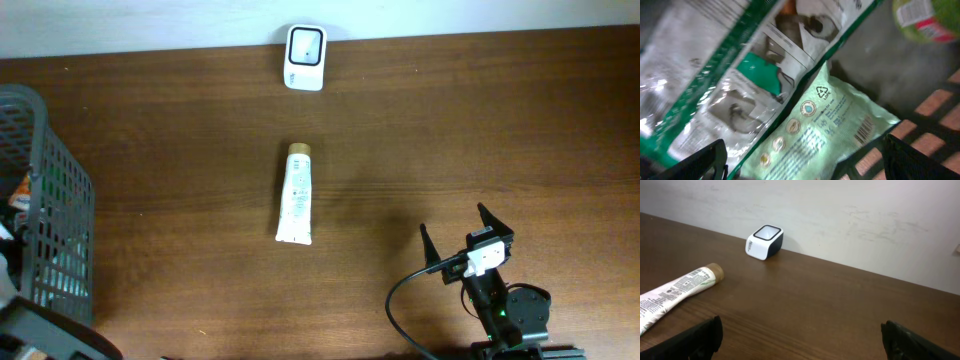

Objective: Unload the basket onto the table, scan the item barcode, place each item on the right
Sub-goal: 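Return the left gripper to the basket and grasp the mint-green packet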

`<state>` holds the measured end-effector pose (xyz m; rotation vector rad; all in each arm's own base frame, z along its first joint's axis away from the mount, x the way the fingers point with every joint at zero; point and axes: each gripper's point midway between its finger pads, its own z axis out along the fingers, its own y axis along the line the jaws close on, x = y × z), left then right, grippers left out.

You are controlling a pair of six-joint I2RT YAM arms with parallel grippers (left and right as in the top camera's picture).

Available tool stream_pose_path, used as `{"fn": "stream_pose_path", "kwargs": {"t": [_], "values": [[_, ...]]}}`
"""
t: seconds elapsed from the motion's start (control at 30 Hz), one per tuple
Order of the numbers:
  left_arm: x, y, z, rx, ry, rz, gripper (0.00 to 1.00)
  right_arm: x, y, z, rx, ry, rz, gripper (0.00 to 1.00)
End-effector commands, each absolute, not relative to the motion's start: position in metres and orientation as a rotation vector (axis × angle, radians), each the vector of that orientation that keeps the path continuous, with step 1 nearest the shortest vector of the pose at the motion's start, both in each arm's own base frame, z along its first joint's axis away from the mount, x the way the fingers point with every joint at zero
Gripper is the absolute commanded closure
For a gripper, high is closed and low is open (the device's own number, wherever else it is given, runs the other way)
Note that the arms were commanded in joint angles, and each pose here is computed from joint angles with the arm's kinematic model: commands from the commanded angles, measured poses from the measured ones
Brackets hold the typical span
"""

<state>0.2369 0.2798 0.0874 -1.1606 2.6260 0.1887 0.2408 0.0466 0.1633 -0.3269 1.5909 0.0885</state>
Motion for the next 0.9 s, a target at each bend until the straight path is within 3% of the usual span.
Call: {"fn": "stream_pose_path", "kwargs": {"t": [0.0, 0.17, 0.2, 0.27, 0.37, 0.4, 0.47, 0.63, 0.87], "values": [[0.239, 0.267, 0.056, -1.043, 2.75, 0.073, 0.16, 0.24, 0.048, 0.162, -0.33, 1.59, 0.098, 0.02], [0.235, 0.263, 0.023, -1.01, 2.846, 0.013, 0.25, 0.24, 0.048, 0.162, -0.33, 1.59, 0.098, 0.02], [0.236, 0.263, 0.019, -1.012, 2.851, 0.008, 0.31, 0.24, 0.048, 0.162, -0.33, 1.59, 0.098, 0.02], [0.235, 0.263, 0.012, -1.018, 2.864, -0.003, 0.46, 0.24, 0.048, 0.162, -0.33, 1.59, 0.098, 0.02], [0.235, 0.263, 0.013, -1.018, 2.865, -0.002, 0.89, 0.24, 0.048, 0.162, -0.33, 1.59, 0.098, 0.02], [0.235, 0.263, 0.014, -1.019, 2.865, 0.001, 0.94, 0.24, 0.048, 0.162, -0.33, 1.59, 0.098, 0.02], [0.236, 0.266, 0.025, -1.016, 2.858, 0.016, 1.0, 0.24, 0.048, 0.162, -0.33, 1.59, 0.098, 0.02], [0.251, 0.283, 0.089, -0.974, 2.74, 0.118, 1.0, 0.24, 0.048, 0.162, -0.33, 1.59, 0.098, 0.02], [0.268, 0.298, 0.232, -0.963, 2.343, 0.292, 1.0, 0.24, 0.048, 0.162, -0.33, 1.59, 0.098, 0.02]]}}
